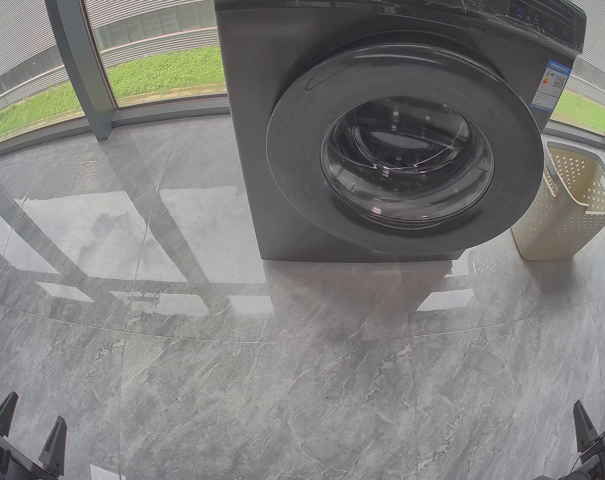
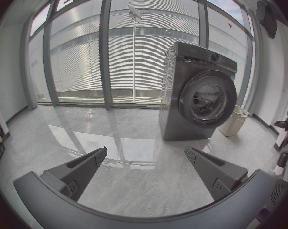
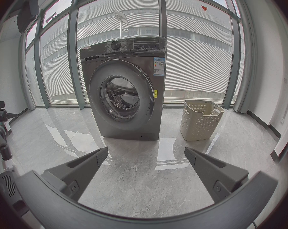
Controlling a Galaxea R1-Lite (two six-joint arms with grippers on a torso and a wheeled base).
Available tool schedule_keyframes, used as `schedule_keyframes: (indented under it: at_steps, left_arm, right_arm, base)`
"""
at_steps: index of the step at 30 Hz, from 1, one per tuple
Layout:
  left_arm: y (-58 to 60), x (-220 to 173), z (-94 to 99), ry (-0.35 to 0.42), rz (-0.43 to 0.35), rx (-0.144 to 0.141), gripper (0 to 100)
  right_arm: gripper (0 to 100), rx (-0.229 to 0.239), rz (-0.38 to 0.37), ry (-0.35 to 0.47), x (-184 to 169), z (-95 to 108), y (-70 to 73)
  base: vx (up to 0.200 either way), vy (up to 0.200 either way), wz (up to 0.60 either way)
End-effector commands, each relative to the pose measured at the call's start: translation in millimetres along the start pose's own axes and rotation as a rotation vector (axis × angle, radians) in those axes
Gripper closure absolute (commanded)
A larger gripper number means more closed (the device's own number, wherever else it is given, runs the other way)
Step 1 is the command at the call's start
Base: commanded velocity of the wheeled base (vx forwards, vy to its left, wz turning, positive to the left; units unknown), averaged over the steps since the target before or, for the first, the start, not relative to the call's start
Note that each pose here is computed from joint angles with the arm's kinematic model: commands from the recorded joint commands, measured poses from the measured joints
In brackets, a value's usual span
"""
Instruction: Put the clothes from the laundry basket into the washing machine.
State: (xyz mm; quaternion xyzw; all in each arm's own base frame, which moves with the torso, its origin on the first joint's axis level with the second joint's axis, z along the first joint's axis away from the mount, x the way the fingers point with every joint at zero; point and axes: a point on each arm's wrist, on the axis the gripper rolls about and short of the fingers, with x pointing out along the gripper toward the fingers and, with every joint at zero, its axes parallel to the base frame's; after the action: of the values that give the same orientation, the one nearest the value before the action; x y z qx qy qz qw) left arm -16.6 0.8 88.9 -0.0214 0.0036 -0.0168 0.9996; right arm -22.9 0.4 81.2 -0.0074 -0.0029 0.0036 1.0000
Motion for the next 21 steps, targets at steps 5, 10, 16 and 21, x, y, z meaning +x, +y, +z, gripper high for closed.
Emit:
schedule_keyframes:
  at_steps: [5,10,16,21]
  left_arm:
    - [1.3,-5.1,-10.3,-0.020,0.090,-0.014,0]
    - [-0.8,-5.7,-13.9,0.003,-0.008,0.041,0]
    - [-0.7,-5.8,-13.7,0.000,0.000,0.041,0]
    - [-0.7,-5.8,-13.9,0.001,0.002,0.038,0]
  right_arm:
    - [0,-0.001,0.001,0.006,0.4,-5.1,0.1]
    - [0,-0.001,0.001,0.006,0.4,-5.1,0.1]
    - [0,-0.002,0.001,0.006,0.4,-5.1,0.1]
    - [0,0.004,0.002,0.006,0.4,-5.1,0.1]
  base:
    - [0.000,0.000,0.00]
    - [0.000,0.000,0.00]
    - [0.000,0.000,0.00]
    - [0.000,-0.120,0.00]
